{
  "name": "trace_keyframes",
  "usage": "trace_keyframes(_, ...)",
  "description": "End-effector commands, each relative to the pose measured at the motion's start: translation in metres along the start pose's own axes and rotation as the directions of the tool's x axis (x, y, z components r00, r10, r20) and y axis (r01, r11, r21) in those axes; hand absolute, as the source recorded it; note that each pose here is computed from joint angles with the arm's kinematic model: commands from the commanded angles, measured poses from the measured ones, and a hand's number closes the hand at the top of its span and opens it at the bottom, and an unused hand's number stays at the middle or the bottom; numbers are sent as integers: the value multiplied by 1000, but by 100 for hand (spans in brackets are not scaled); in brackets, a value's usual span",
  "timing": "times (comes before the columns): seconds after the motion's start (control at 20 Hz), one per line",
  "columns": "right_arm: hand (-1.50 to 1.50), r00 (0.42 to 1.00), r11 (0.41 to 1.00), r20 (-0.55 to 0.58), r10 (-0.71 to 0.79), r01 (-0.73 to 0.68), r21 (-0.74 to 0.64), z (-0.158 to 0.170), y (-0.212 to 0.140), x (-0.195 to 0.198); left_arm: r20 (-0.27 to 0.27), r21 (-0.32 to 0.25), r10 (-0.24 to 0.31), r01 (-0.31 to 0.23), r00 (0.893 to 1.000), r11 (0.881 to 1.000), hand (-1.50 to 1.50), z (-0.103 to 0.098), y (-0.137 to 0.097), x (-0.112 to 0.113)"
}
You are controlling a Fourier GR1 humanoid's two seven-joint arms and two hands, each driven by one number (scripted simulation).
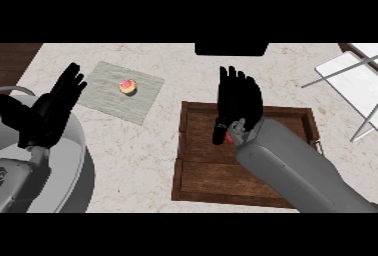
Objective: Pick the bell pepper from the tray and place it in the tiered shelf
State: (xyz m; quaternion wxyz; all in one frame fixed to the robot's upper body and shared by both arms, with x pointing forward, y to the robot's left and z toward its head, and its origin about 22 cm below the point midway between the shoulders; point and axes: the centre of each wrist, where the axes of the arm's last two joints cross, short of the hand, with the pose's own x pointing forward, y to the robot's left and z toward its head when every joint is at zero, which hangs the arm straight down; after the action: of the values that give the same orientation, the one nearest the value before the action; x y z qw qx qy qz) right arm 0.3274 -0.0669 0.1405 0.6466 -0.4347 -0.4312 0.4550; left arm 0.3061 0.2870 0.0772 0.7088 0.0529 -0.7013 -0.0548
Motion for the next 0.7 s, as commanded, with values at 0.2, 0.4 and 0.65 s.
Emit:
trace_keyframes(0.2,-150,931,968,-268,246,-222,116,-11,37,31,-37,7,63,-63,997,998,0,2,-8,-5)
trace_keyframes(0.4,-150,917,960,-285,278,-251,126,-23,34,30,-36,30,58,-57,998,998,0,5,-8,-9)
trace_keyframes(0.65,-150,909,952,-295,296,-256,167,-20,37,40,-48,27,80,-79,996,997,0,6,-17,-9)
